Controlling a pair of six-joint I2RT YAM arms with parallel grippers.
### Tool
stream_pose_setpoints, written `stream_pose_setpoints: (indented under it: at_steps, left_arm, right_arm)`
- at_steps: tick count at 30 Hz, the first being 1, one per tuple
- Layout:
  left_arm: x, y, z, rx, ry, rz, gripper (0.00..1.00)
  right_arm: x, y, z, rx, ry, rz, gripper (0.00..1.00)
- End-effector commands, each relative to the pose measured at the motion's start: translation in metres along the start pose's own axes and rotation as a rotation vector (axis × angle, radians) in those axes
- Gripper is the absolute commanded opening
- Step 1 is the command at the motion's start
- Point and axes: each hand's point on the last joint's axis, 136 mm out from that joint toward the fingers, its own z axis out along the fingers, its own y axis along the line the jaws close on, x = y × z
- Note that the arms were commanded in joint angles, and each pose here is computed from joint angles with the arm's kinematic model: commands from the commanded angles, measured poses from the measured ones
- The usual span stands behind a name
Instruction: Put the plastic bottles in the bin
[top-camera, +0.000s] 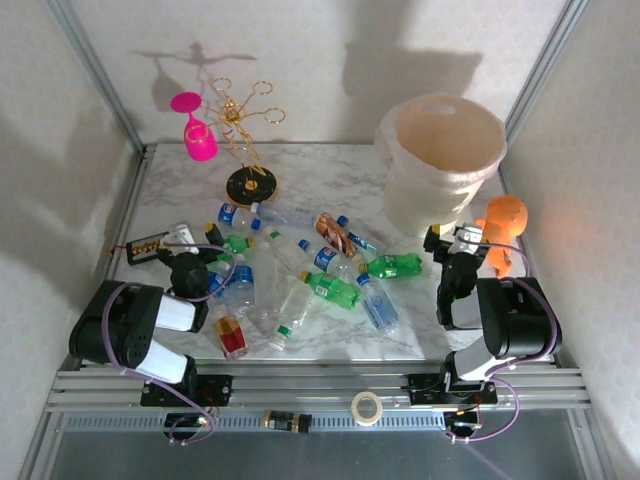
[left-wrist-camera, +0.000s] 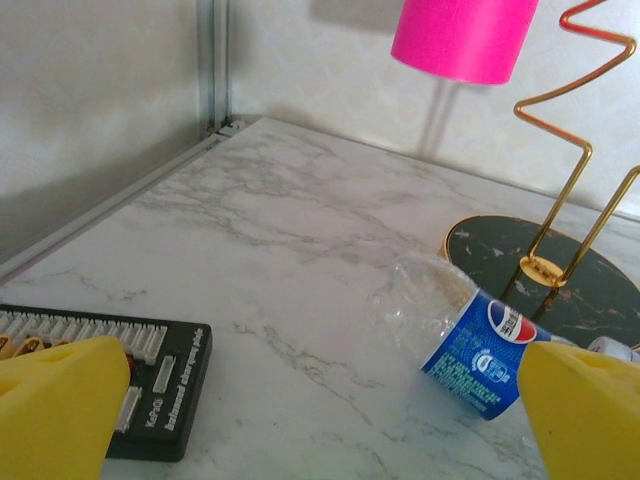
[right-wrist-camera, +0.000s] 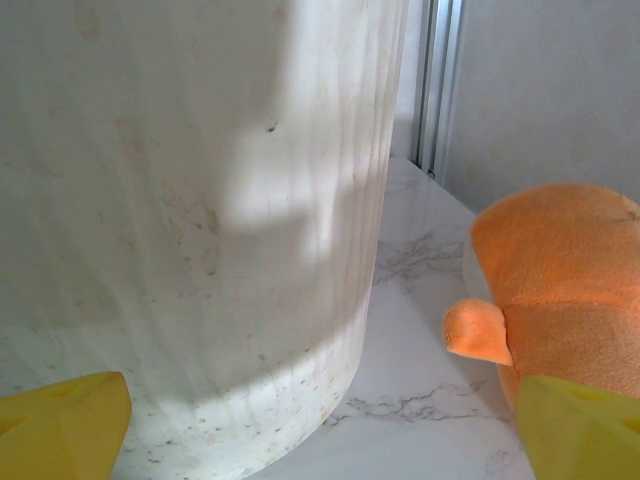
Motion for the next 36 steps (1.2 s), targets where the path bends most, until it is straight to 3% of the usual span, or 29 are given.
stream_pose_setpoints:
  at_steps: [1,8,12,20,28,36]
  left_arm:
    - [-0.024,-0.005,0.003,-0.009,-0.024,0.008,0.99]
    - [-0.089,-0.001,-0.011,-0.052,-0.140,-0.118,0.99]
    - [-0.112,-0.014,-0.006,-0.036,-0.044,-0.131,0.99]
    - [-0.141,-0.056,-0.017,0.133,0.094,-0.323,0.99]
    - [-0.120,-0.099,-0.035,0.259,0.191,-0.448,0.99]
    - [-0.084,-0.172,-0.041,0.388,0.314,-0.407,0.99]
  right_arm:
    - [-0.017,0.006,0.001,0.003,-0.019,-0.016,0.99]
    - [-0.048,-0.005,-0.016,0.051,-0.062,0.041,0.99]
    - [-0.072,0.003,-0.017,0.018,-0.027,0.119,0.99]
    - [-0.073,0.044,-0.031,-0.134,0.258,0.251,0.99]
    - [-0.051,0.107,-0.068,-0.348,0.563,0.183,0.99]
    - [-0.028,0.155,-0.126,-0.466,0.827,0.041,0.99]
